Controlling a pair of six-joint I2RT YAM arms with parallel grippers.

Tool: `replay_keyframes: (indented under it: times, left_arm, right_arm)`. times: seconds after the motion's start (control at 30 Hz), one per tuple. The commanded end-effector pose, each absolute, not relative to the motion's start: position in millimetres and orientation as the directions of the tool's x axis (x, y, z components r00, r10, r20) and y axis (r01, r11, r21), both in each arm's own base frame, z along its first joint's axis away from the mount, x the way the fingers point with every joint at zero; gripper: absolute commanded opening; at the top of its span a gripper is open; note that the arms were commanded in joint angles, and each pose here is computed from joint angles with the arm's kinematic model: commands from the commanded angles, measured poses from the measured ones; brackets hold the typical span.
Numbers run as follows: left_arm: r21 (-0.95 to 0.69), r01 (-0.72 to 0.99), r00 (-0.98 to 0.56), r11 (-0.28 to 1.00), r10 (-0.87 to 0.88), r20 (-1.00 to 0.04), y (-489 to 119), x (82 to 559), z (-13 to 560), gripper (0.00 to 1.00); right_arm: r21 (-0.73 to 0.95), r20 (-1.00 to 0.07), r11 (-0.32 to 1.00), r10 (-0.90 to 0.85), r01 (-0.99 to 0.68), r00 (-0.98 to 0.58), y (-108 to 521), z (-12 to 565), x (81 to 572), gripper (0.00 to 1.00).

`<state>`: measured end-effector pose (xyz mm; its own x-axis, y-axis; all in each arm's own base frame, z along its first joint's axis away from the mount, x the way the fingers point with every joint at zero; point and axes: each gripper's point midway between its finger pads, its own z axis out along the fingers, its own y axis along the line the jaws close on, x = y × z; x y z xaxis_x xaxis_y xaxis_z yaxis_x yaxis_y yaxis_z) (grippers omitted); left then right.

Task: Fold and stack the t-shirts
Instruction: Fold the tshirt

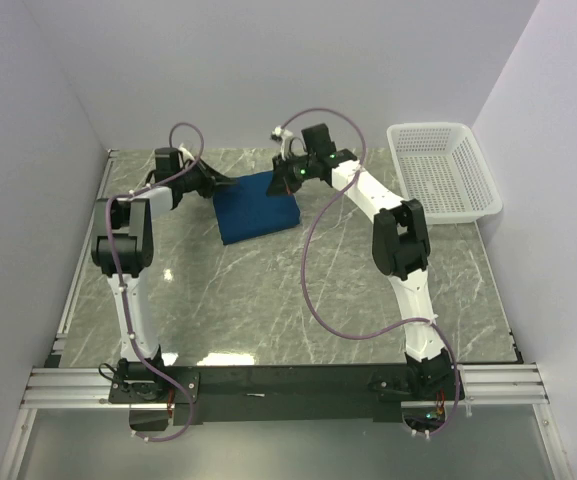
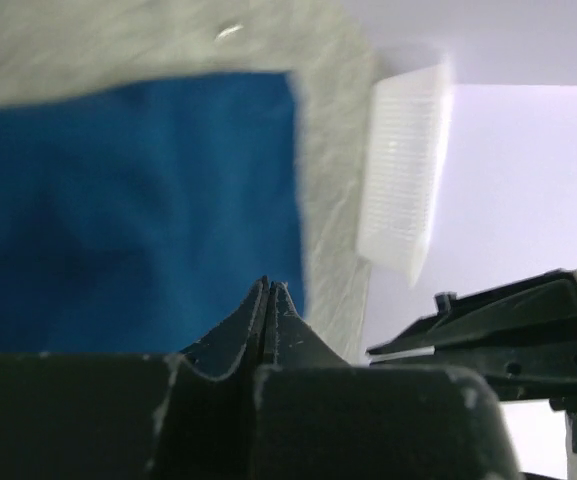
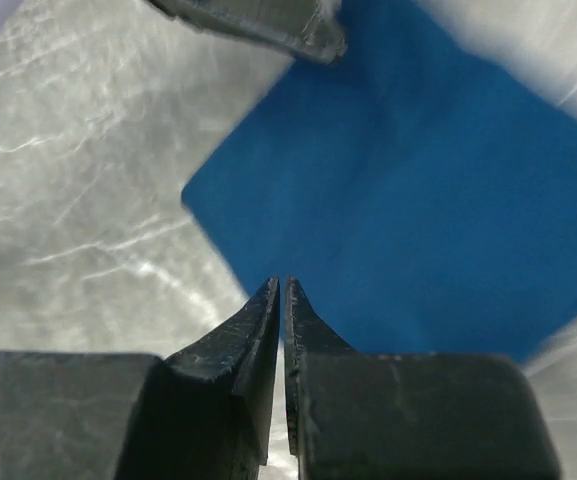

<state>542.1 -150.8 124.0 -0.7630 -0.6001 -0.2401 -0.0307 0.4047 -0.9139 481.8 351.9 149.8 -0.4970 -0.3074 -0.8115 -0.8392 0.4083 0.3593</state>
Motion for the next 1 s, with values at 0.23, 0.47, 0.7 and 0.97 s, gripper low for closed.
replay_keyframes:
  times: [0.23,0.47,0.7,0.97]
  left_arm:
    - [-0.921,-0.066,-0.773,0.384,-0.603,-0.196,-157.0,576.4,97.5,0.01]
    - [-0.887,-0.23,-0.709,0.401,-0.694,-0.129,-137.0,582.3,55.6,0.01]
    - [-0.849,-0.291,-0.663,0.441,-0.733,-0.153,-107.8,592.5,46.5,0.01]
    - [-0.869,0.138,-0.65,0.475,-0.619,-0.441,-123.9,611.0,200.4,0.2]
  right_arm:
    - [0.555,-0.45,0.687,-0.227,-0.47,-0.864,327.8,50.0,466.1,0.12]
    - [0.547,-0.353,0.751,-0.192,-0.369,-0.916,301.0,23.4,456.3,0.13]
    - [0.569,-0.456,0.641,-0.276,-0.516,-0.846,301.0,71.8,451.3,0.34]
    - [0.415,-0.689,0.401,-0.448,-0.817,-0.57,279.8,184.4,384.4,0.45]
